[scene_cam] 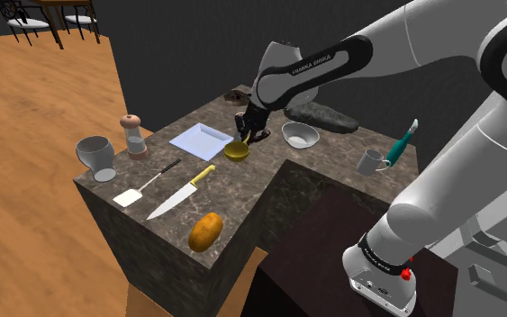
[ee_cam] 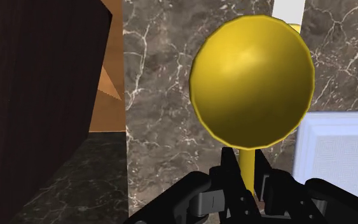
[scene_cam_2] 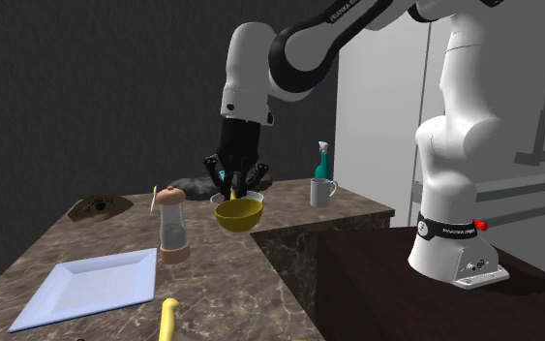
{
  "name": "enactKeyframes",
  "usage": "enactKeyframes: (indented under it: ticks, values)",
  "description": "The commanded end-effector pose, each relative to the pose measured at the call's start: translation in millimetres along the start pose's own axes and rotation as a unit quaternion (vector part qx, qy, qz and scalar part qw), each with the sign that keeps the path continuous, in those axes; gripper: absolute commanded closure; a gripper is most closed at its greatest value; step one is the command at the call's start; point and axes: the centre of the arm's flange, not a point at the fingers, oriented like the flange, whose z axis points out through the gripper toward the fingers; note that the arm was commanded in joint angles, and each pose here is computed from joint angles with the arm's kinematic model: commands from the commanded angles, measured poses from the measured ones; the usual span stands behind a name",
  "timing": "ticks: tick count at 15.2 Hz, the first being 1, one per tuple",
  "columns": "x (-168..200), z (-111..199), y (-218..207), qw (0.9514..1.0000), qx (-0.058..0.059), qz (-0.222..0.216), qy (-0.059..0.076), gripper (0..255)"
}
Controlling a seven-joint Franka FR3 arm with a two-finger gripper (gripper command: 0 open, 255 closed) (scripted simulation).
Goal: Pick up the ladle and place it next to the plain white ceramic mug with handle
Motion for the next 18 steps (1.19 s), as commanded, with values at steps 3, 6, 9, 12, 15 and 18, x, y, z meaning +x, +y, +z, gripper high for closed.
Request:
enactKeyframes:
  ticks: [3, 6, 9, 12, 15, 18]
  values:
    - [46, -4, 24, 1.0000, 0.000, -0.001, 0.000, 255]
    - [81, -10, 41, 1.0000, 0.000, -0.001, 0.000, 255]
    - [116, -16, 59, 1.0000, 0.000, -0.001, 0.000, 255]
    - [151, -22, 76, 1.0000, 0.000, -0.001, 0.000, 255]
    - [186, -28, 93, 1.0000, 0.000, -0.001, 0.000, 255]
    - [221, -34, 111, 1.0000, 0.000, -0.001, 0.000, 255]
